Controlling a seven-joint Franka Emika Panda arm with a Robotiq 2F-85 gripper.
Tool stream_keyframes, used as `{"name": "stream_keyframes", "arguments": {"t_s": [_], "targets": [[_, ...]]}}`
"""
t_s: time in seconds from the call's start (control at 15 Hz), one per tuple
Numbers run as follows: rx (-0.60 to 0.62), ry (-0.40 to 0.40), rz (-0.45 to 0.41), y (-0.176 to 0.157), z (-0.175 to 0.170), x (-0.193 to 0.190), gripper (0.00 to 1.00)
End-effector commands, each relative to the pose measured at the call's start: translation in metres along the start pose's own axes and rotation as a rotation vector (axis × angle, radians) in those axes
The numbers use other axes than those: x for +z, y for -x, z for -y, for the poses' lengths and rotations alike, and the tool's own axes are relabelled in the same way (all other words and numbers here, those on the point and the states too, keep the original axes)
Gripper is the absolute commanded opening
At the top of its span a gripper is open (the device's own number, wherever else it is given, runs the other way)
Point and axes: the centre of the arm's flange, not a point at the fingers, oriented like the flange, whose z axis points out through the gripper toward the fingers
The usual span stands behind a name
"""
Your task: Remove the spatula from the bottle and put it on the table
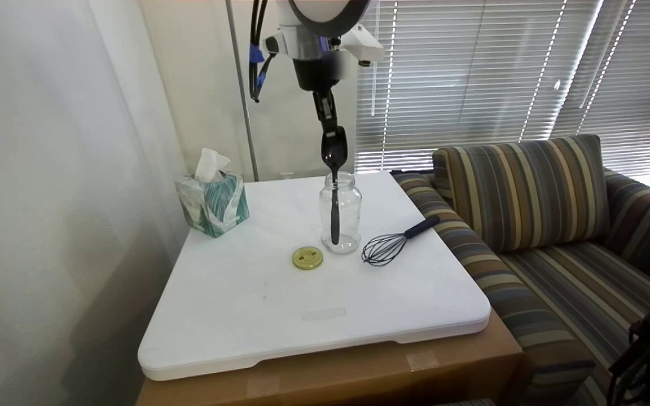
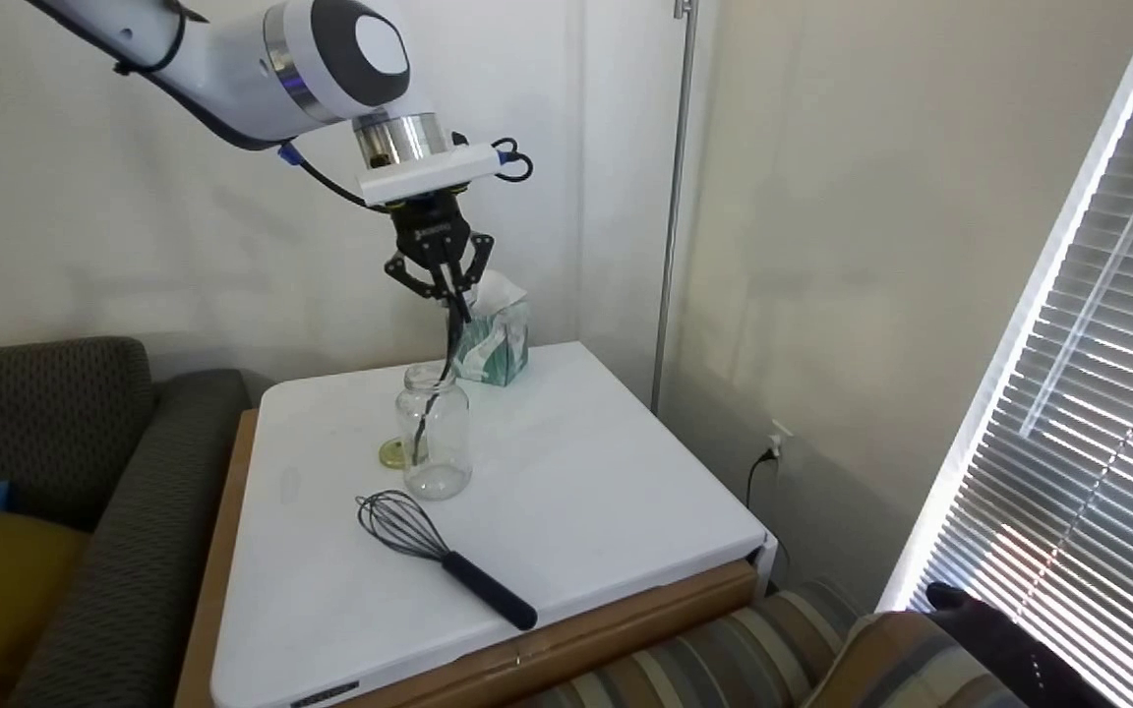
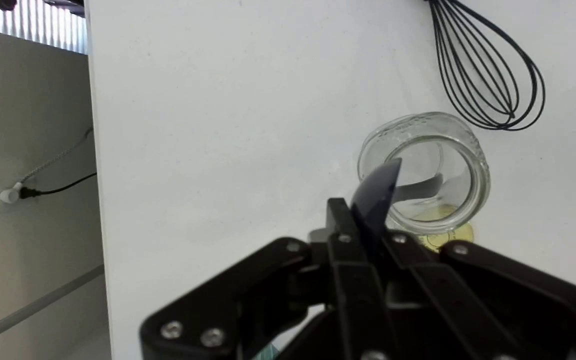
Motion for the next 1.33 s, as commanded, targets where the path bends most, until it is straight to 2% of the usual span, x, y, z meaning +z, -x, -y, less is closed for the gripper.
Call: {"name": "stream_keyframes", "arguments": {"t_s": [0.0, 0.67, 1.27], "targets": [[0.019, 0.061, -0.002, 0.007, 0.002, -0.008, 0.02], [-0.004, 0.266, 0.021, 0.012, -0.004, -0.085, 0.02], [0.083, 0.405, 0.017, 0.043, -0.021, -0.142, 0.02]]}}
